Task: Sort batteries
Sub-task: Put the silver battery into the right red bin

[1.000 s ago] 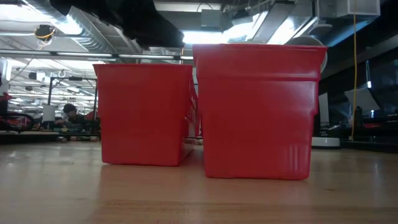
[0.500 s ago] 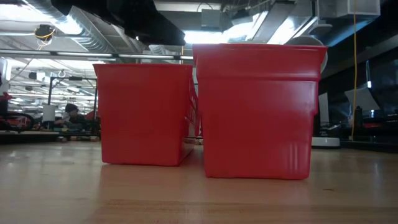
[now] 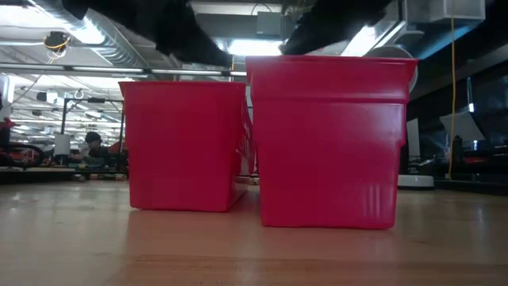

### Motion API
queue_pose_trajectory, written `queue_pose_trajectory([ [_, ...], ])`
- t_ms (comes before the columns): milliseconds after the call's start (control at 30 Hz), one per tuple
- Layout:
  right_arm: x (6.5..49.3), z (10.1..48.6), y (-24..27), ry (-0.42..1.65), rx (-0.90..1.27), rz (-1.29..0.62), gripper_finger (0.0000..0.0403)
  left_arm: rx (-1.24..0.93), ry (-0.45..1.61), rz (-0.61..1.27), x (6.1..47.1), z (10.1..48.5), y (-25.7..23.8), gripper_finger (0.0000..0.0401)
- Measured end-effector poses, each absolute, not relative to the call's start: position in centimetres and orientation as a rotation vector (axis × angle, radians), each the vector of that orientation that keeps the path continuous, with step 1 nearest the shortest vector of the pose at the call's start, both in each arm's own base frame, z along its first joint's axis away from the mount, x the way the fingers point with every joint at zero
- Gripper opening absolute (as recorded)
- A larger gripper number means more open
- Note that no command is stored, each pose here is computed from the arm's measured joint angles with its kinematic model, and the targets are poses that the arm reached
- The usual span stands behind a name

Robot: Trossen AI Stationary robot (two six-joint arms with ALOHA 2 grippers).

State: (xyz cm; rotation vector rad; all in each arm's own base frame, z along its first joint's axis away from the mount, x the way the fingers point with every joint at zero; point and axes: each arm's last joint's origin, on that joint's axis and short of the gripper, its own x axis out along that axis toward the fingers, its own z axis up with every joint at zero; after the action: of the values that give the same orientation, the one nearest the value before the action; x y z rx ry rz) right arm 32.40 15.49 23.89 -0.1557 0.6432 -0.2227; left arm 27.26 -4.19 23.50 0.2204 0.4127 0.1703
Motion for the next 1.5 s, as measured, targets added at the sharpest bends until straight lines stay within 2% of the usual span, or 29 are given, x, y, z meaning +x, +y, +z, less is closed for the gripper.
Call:
queue_pose_trajectory([
  [233, 33.8, 23.3, 12.3, 0.716, -0.154, -0.213, 0.0014, 0.19, 0.677, 0.386, 24.4, 21.9, -3.8, 0.0166],
  [400, 33.9, 22.1, 11.6, 0.803, -0.166, -0.211, 0.0014, 0.103, 0.765, 0.461, 21.9, 22.5, -3.0, 0.0166],
  [567, 34.0, 20.9, 11.6, 0.869, -0.176, -0.188, 0.0001, -0.016, 0.89, 0.628, 19.8, 22.2, -1.0, 0.0166],
  [700, 34.1, 20.8, 11.6, 0.866, -0.211, -0.202, 0.0028, -0.081, 0.984, 0.713, 19.0, 21.6, 0.4, 0.0166],
  [867, 33.6, 21.9, 11.3, 0.856, -0.276, -0.219, 0.006, -0.079, 1.005, 0.683, 19.4, 21.5, 1.0, 0.0166],
  [1133, 28.4, 25.7, 12.1, 0.993, -0.15, -0.239, 0.0071, -0.109, 1.076, 0.582, 19.5, 21.3, 3.2, 0.0166],
  [1333, 22.9, 25.8, 14.3, 1.242, 0.076, -0.394, 0.0071, -0.123, 1.097, 0.576, 19.2, 21.3, 4.5, 0.0166],
  [1500, 20.0, 25.5, 17.7, 1.331, 0.295, -0.431, 0.0071, -0.106, 1.039, 0.562, 19.8, 21.6, 4.8, 0.0166],
])
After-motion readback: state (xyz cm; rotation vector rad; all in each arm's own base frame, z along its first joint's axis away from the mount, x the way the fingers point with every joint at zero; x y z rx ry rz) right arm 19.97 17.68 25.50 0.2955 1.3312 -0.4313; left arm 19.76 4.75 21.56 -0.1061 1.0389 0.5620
